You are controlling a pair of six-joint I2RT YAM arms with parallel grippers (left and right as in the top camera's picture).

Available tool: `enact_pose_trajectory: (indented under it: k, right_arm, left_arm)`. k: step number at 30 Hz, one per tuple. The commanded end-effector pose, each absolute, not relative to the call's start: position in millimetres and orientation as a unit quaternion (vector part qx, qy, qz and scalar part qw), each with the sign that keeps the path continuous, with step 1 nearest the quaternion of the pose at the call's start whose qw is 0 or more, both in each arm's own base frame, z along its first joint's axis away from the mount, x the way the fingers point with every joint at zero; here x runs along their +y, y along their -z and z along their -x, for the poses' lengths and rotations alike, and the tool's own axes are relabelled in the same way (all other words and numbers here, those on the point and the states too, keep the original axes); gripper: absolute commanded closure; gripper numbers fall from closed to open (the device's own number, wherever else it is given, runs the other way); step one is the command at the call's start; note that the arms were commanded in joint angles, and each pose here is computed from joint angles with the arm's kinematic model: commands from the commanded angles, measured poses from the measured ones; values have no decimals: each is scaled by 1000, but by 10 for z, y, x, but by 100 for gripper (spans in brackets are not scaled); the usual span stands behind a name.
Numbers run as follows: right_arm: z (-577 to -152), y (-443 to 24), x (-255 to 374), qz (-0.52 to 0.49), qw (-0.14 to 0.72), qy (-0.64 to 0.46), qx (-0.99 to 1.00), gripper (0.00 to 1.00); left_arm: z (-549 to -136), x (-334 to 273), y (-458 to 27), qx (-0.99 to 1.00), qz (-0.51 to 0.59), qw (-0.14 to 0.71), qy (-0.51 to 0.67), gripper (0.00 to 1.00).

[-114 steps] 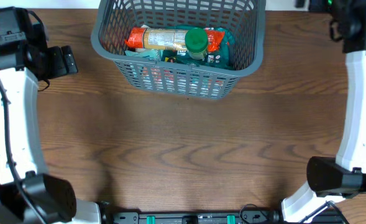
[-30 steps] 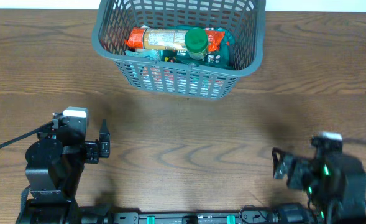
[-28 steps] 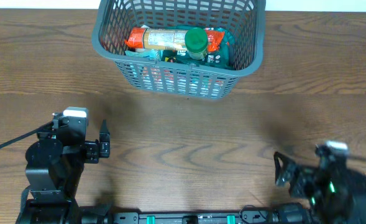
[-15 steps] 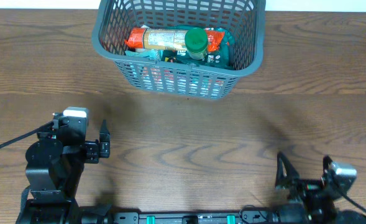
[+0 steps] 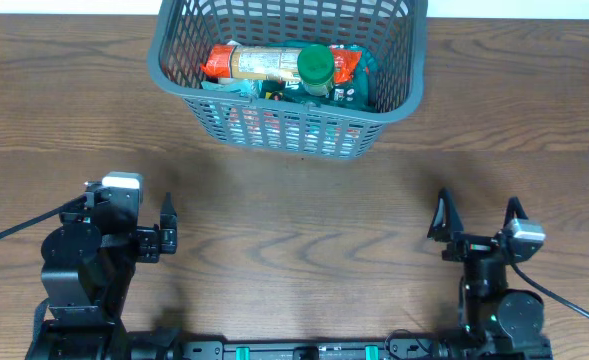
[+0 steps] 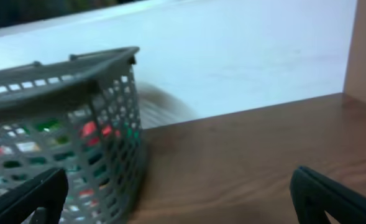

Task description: Pack container

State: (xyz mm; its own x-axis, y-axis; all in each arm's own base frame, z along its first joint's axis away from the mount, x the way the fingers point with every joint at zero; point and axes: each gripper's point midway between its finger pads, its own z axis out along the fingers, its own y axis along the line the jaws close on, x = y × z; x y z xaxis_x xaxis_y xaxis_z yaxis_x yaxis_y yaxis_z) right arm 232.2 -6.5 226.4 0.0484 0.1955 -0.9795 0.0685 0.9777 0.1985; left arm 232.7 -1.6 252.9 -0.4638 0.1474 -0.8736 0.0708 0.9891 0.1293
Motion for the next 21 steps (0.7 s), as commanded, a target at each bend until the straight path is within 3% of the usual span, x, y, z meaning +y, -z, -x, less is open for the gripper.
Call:
enact_pose_trajectory:
  k: [1,13,21]
  right_arm:
    - [-2337,-2202,-100,-92,720,-22,687,1]
    - [-2381,-1560,-168,-109,657,1,746,1]
    - [-2387,-1530,-103,-67,653,13,754,1]
  left_arm:
    - [-2319,-22,-2535,854,-67,515,-38,2]
    - [-2319,-22,-2535,854,-67,515,-38,1]
    - [-2319,-22,-2535,854,-67,515,-38,1]
